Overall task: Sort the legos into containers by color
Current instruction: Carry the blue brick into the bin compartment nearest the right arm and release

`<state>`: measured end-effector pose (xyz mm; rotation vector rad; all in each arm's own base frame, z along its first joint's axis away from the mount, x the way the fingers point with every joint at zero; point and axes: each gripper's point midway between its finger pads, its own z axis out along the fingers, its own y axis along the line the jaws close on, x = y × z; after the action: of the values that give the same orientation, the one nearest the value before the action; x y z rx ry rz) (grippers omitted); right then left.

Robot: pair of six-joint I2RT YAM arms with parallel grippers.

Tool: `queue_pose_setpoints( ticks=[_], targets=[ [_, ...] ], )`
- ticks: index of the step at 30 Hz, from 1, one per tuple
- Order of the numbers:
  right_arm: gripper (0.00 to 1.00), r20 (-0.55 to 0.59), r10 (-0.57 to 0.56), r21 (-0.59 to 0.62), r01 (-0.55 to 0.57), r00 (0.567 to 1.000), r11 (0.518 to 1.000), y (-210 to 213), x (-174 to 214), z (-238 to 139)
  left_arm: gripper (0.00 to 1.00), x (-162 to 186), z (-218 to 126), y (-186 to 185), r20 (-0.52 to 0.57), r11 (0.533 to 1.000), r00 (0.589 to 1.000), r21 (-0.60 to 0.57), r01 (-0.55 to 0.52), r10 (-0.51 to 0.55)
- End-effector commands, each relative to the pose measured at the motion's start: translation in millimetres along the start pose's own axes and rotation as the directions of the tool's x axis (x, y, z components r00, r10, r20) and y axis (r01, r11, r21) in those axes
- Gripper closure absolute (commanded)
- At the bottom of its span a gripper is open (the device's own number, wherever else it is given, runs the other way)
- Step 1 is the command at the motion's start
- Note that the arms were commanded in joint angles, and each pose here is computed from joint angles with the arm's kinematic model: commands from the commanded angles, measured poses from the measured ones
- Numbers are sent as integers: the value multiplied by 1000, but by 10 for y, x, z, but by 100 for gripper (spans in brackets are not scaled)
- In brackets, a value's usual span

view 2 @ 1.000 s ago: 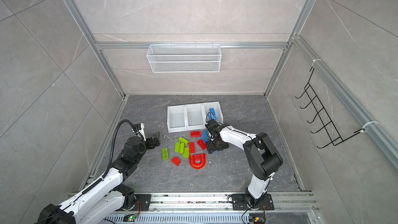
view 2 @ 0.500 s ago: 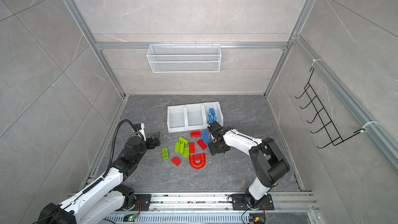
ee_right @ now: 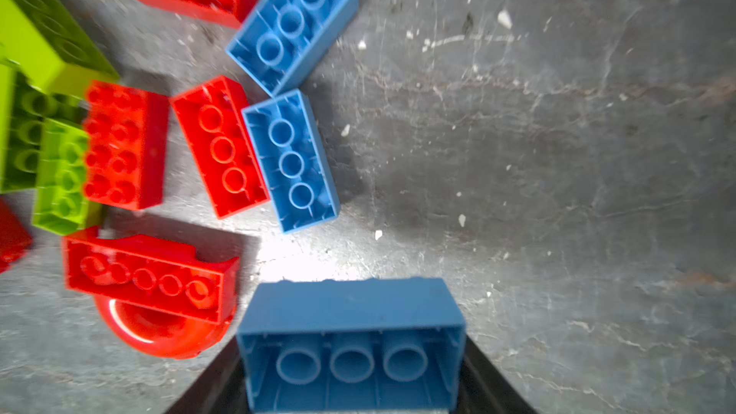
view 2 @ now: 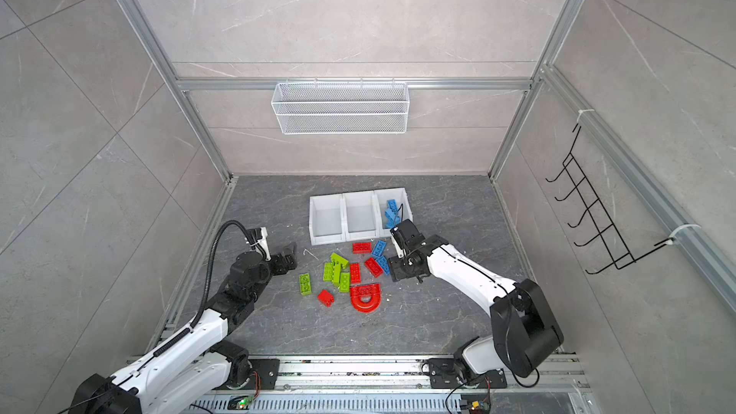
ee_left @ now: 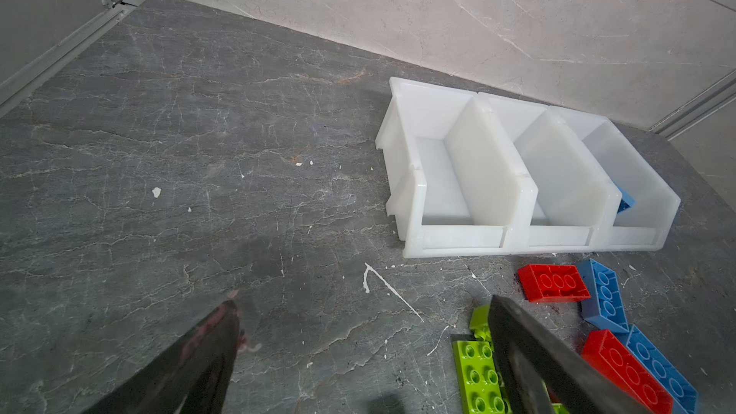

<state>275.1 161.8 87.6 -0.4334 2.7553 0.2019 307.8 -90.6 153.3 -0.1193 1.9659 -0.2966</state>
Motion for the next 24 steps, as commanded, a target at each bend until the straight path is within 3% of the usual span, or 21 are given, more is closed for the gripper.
queue_pose_setpoints(
  ticks=[1,14,20,24],
  targets=[
    [46,46,48,-69,-45,998,997,2,-192,-66,1,-188,-1,-89,51,999,999,31,13,-15],
    [49,185,28,-103,-8,982,995,-25,-1230,-173,1,-242,-99,-35,87,1000,996,15,16,-18],
    [50,336,23,-125,20,942,992,-37,-1744,-320,0,-198,-57,-88,71,999,997,45,24,-27],
    [50,317,12,-115,26,948,993,-75,-1924,-201,0,-200,-45,-92,63,999,998,41,22,-25]
  ],
)
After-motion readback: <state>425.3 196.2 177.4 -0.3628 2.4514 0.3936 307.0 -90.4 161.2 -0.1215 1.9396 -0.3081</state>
